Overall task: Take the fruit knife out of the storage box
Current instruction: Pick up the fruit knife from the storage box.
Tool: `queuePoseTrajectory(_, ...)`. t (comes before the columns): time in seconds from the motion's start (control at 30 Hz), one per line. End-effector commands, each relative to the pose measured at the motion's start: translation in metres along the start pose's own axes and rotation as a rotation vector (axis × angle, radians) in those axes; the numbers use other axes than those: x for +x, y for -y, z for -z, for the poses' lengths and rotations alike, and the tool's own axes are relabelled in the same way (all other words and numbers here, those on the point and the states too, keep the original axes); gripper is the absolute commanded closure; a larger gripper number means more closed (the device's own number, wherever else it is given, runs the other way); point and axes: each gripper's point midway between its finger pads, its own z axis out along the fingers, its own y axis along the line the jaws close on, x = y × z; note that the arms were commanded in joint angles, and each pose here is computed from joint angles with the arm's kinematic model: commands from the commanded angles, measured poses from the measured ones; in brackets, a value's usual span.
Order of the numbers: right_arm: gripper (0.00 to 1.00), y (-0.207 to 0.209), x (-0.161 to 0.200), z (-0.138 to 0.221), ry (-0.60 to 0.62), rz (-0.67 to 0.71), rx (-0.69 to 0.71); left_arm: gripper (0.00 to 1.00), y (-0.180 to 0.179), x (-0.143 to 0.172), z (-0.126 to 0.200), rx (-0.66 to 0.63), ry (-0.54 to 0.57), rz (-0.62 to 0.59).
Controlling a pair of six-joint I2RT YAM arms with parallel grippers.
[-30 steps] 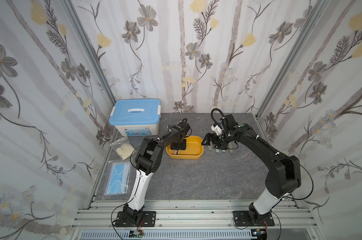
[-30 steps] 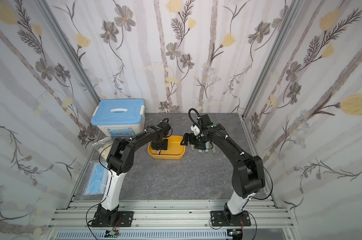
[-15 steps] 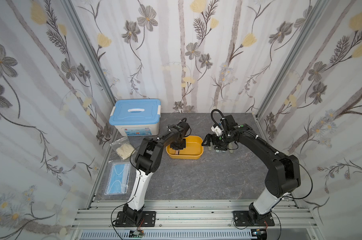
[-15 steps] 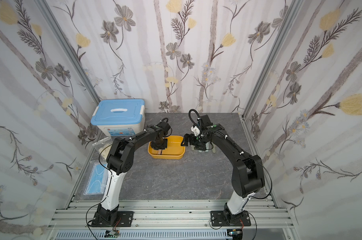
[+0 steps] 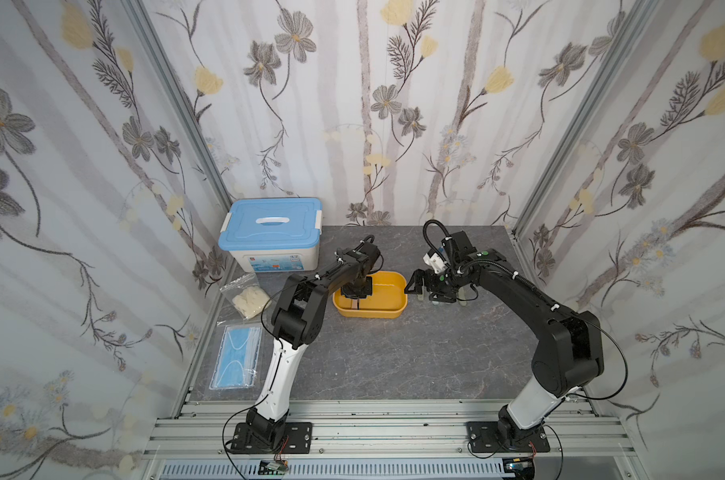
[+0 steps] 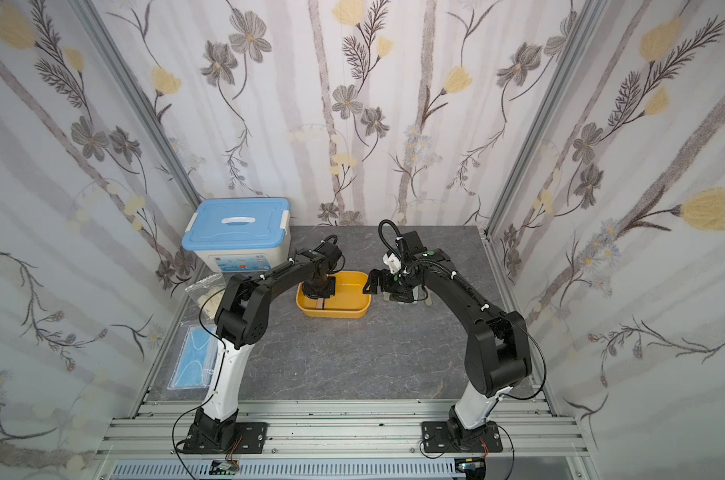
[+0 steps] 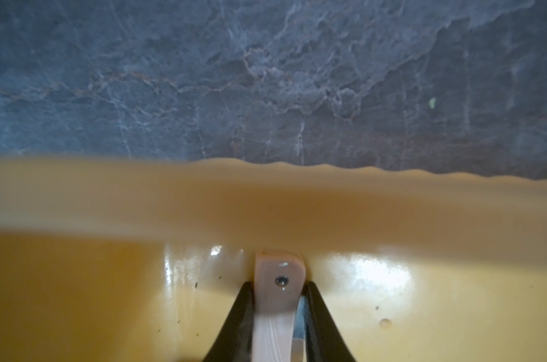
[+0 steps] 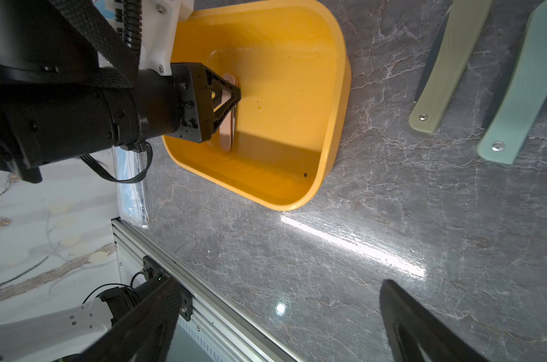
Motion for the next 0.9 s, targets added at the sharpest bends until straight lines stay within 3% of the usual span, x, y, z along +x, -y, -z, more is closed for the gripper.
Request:
queuePoseTrajectory(0.0,0.0,-0.005,-0.002,0.001,0.006,0.013,-0.02,0.81,-0.014,0.018,-0.009,-0.064,-0.074,0.004)
queuePoseTrajectory(0.2,0.0,-0.005,-0.005,-0.001,0.01,0.004,-0.023,1.0,-0.015,0.016,-0.006,-0.071,-0.074,-0.015)
queuePoseTrajectory(0.87,0.0,-0.02,-0.032,-0.002,0.045,0.012,-0.054,1.0,-0.004,0.0,0.024,-0.031,-0.023,-0.041)
